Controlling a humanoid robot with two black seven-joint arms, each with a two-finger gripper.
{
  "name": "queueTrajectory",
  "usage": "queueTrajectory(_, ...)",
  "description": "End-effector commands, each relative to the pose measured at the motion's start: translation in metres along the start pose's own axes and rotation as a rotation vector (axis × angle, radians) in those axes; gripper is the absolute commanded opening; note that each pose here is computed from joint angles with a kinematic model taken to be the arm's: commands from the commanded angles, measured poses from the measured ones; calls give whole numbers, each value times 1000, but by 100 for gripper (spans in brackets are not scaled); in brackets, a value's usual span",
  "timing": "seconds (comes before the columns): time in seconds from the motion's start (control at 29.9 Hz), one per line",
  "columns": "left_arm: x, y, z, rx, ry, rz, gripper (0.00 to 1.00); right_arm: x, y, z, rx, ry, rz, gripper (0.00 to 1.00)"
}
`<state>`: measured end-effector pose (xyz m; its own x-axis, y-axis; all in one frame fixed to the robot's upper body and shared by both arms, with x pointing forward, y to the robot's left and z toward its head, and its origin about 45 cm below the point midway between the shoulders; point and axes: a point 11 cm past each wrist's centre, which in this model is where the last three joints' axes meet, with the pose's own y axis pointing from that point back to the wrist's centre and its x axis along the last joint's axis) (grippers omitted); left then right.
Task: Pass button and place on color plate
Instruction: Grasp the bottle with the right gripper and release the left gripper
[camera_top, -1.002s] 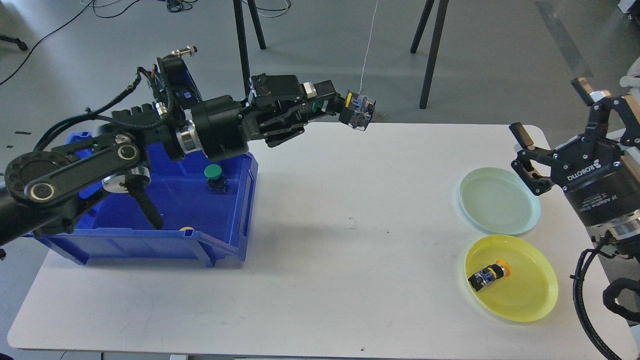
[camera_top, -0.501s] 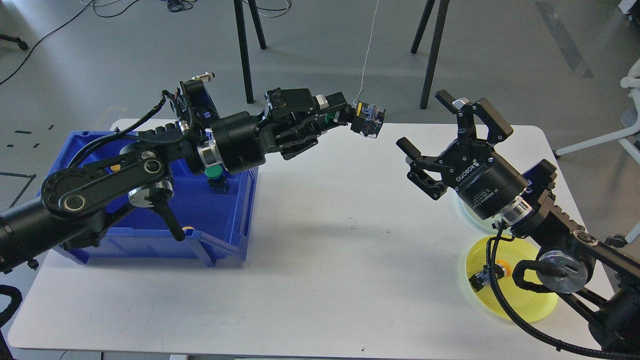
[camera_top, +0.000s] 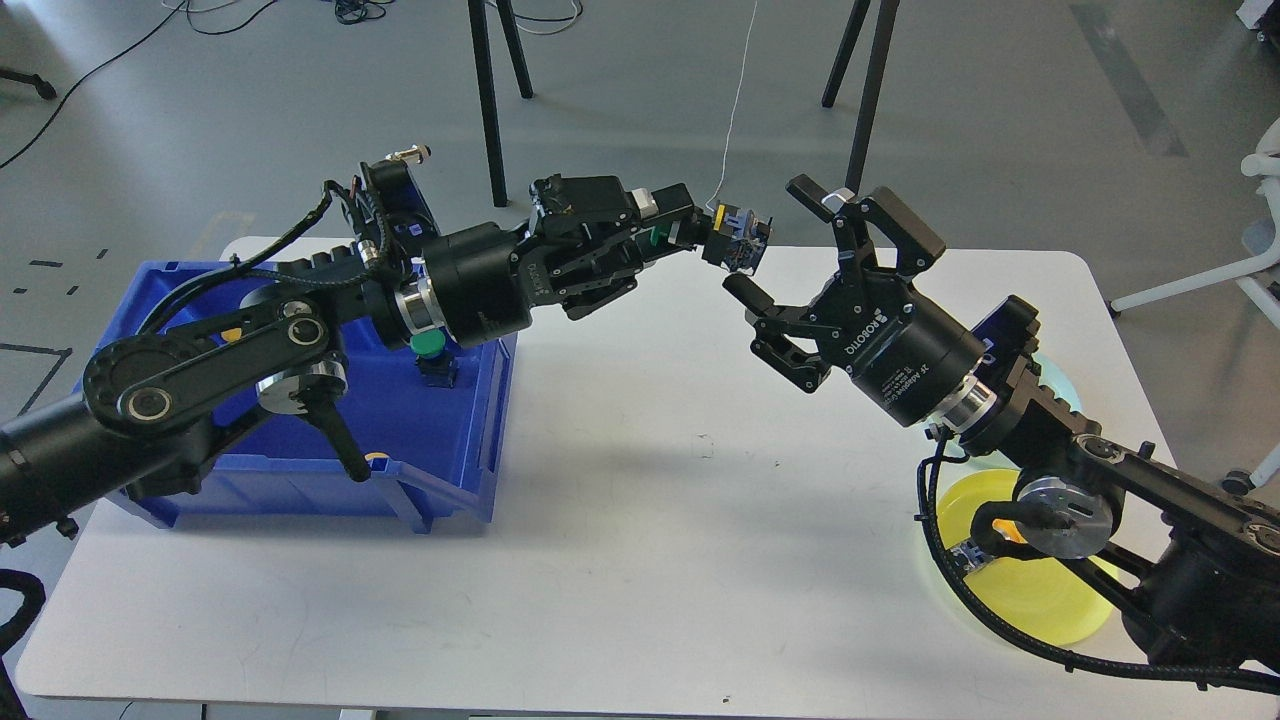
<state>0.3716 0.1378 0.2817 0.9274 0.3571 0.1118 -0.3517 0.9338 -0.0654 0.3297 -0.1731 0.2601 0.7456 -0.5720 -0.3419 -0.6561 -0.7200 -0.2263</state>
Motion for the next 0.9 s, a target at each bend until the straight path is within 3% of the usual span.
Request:
queueTrajectory(0.0, 0, 0, 0, 0, 0, 0, 7, -1, -3, -3, 4, 9, -10, 95)
queueTrajectory(0.23, 0, 1, 0, 1, 2, 2, 7, -7, -10, 1, 1, 1, -31, 87)
queueTrajectory(0.4, 0, 0, 0, 0, 1, 0, 7, -14, -12, 9, -31, 7, -61, 68)
queueTrajectory(0.5, 0, 1, 0, 1, 3, 1, 7, -14, -12, 9, -32, 8, -62, 64)
queueTrajectory(0.73, 0, 0, 0, 0, 5, -6, 8, -15, -11, 7, -33, -1, -92, 30)
queueTrajectory(0.87, 0, 0, 0, 1, 4, -7, 13, -13, -11, 4, -29, 7, -89, 24)
